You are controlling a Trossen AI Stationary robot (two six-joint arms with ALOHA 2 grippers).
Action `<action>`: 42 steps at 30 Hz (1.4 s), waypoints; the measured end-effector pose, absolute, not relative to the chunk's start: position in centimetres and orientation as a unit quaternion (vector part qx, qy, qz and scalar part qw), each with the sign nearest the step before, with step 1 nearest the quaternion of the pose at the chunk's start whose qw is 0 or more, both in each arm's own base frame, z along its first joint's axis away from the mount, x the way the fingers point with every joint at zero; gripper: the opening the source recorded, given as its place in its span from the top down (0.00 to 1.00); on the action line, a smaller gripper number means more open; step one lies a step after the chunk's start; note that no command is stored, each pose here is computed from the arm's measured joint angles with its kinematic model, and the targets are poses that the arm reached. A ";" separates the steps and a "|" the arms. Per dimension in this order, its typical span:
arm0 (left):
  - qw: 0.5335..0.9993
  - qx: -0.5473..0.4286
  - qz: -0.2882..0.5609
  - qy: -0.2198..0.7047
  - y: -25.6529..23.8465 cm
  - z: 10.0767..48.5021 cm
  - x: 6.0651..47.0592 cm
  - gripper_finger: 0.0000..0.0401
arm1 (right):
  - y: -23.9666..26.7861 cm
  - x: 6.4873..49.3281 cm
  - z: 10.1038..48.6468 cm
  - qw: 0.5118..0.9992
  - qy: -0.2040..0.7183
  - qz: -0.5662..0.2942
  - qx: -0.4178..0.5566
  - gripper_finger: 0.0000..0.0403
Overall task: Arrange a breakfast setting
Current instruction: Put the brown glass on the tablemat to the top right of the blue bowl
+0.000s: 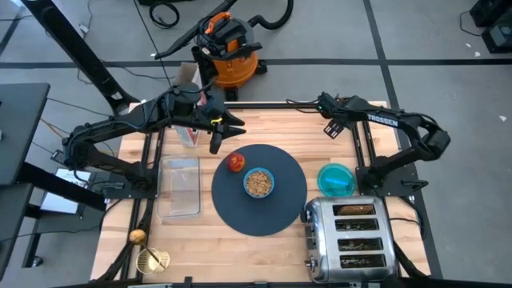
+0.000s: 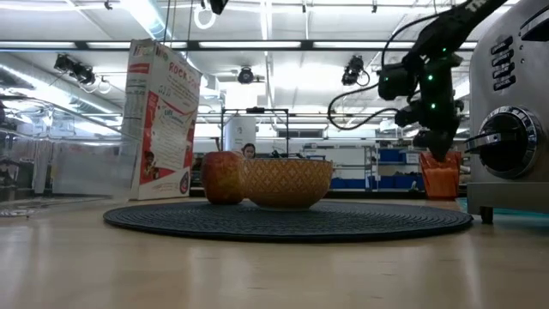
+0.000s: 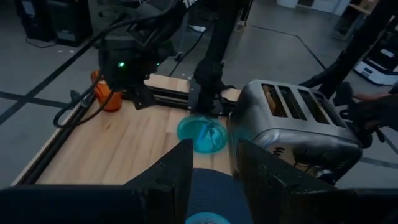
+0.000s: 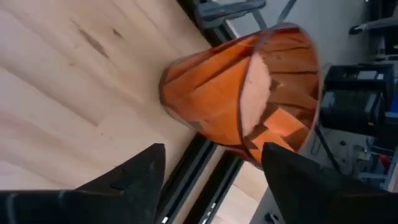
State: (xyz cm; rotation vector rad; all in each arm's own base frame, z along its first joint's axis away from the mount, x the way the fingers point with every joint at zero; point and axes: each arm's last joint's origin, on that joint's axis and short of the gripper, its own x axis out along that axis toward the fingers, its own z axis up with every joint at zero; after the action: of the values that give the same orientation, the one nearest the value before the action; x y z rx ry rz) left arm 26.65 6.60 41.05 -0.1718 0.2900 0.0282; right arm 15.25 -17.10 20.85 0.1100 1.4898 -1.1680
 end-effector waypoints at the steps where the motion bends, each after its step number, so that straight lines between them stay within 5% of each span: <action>1: 0.986 -0.087 0.014 0.145 6.5 41.0 26.7 0.68 | -17.2 15.3 20.6 0.582 0.641 -0.498 0.050 0.31; 42: 0.991 -0.085 0.013 0.103 6.2 41.8 27.0 0.68 | -17.8 15.8 20.2 0.588 0.618 -0.518 0.063 0.38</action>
State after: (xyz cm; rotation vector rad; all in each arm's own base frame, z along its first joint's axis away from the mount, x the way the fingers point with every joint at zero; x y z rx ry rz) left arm 27.01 6.19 41.83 -0.1710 0.2070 0.0261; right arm 15.75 -17.85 20.23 0.1476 1.4401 -1.2077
